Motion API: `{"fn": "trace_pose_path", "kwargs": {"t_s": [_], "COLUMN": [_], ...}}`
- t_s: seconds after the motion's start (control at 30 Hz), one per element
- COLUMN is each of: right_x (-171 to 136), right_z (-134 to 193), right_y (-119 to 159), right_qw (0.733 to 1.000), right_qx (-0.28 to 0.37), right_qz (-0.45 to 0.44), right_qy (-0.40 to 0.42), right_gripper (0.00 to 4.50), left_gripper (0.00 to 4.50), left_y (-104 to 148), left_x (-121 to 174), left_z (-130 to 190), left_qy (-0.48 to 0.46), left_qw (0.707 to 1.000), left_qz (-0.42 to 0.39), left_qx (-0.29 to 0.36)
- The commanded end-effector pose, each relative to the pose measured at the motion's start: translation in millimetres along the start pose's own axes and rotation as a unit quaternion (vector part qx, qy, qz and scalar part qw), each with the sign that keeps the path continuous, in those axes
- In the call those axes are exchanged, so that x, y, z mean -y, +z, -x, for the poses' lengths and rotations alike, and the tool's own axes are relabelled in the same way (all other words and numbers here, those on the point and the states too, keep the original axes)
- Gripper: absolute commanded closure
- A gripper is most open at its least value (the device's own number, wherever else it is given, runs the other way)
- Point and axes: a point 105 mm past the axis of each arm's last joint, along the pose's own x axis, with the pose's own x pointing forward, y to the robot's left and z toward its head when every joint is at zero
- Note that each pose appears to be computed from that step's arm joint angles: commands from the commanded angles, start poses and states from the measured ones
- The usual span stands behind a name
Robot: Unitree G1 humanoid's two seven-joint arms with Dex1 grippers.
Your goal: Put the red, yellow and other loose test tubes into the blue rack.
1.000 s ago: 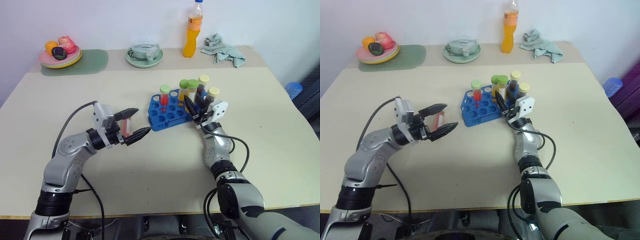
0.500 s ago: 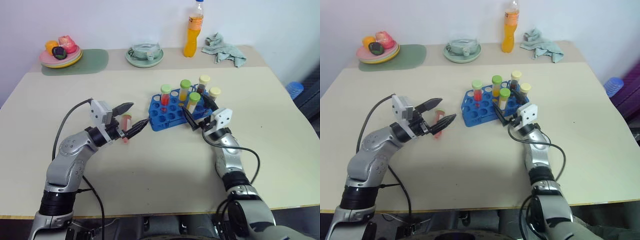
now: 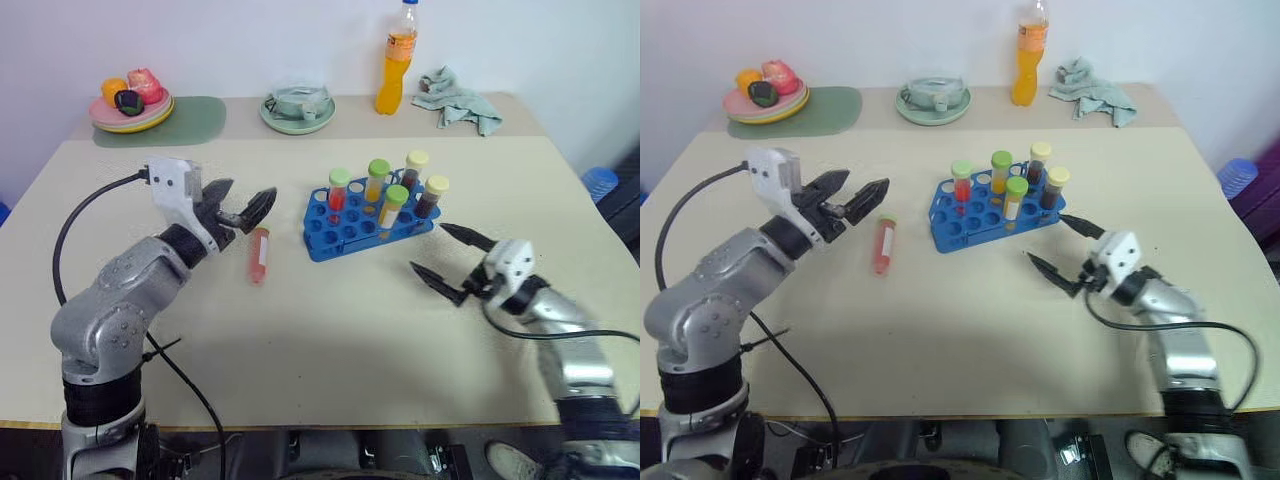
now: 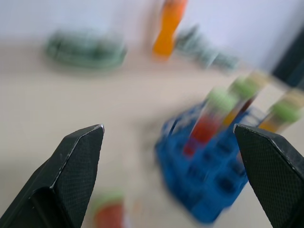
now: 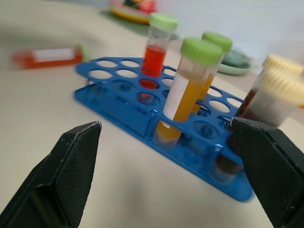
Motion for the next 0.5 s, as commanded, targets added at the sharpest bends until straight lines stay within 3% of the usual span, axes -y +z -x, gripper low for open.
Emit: {"fn": "trace_pose_path", "kwargs": {"t_s": [0.03, 0.17, 0.27, 0.5], "right_x": [6, 8, 2, -9], "right_z": [7, 7, 4, -1], "right_y": [40, 61, 66, 69], "right_qw": [0.999, 0.997, 0.995, 0.989], "right_qx": [0.026, 0.024, 0.017, -0.015], "right_qz": [0.013, -0.011, -0.024, -0.031], "right_qy": [0.042, 0.075, 0.096, 0.142], "right_gripper": [0.04, 0.04, 0.04, 0.04], "left_gripper": [0.00, 0.00, 0.00, 0.00], "left_y": [-8, -5, 1, -11], "left_x": [-12, -19, -21, -18], "left_z": [-1, -18, -30, -57], "left_qy": [0.044, 0.052, 0.064, 0.104], "left_qw": [0.992, 0.980, 0.975, 0.953], "left_qz": [0.010, 0.029, 0.053, 0.073], "left_qx": [-0.116, -0.192, -0.206, -0.276]}}
